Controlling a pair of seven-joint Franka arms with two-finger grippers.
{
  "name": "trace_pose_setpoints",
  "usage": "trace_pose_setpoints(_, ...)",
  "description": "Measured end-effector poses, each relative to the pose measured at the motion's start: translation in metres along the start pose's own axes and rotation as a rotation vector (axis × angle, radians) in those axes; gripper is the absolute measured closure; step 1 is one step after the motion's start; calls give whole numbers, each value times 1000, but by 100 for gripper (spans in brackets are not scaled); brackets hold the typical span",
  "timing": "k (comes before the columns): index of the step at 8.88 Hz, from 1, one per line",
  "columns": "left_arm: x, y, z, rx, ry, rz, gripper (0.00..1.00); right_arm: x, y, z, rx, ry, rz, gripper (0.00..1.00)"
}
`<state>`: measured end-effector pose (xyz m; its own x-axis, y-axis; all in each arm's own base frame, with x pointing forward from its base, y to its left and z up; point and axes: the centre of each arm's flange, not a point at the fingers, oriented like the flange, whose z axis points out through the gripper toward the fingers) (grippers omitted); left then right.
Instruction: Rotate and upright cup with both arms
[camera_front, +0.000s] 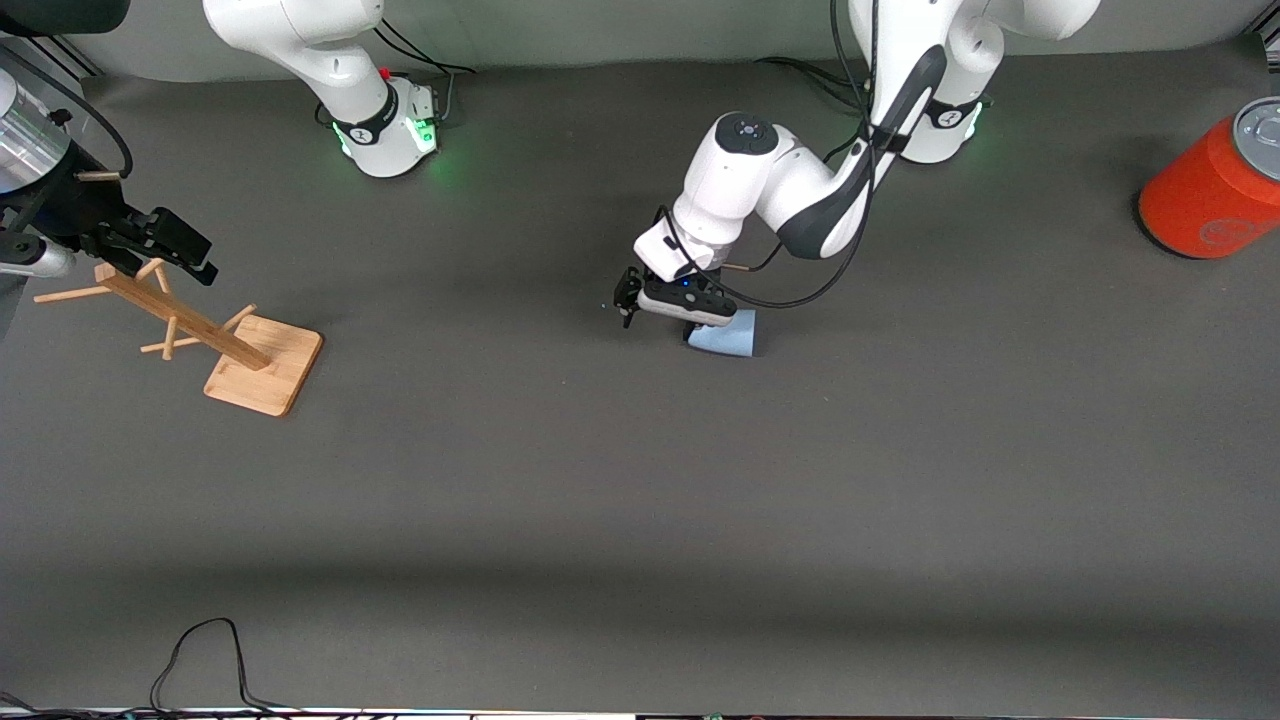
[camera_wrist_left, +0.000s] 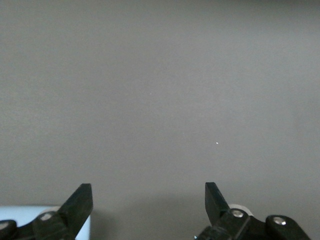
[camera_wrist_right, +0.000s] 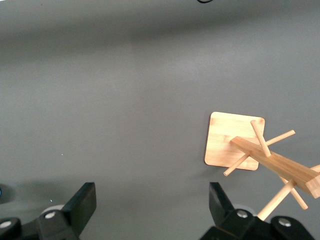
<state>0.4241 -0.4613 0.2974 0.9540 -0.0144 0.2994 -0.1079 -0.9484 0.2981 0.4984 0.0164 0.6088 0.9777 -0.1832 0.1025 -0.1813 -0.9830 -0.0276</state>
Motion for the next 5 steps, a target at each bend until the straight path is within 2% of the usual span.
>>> trace_pose_setpoints(2,26,-32,1,107,-18,47,0,0,0,1,-1,-2,0,0)
trace_pose_setpoints(3,51,-59,-11,186,-54,102,0,0,-1,2,-1,-3,-1,0)
trace_pose_setpoints(5,108,-111,-66,333,-177,197,0,1,-1,2,-1,-3,-1,0)
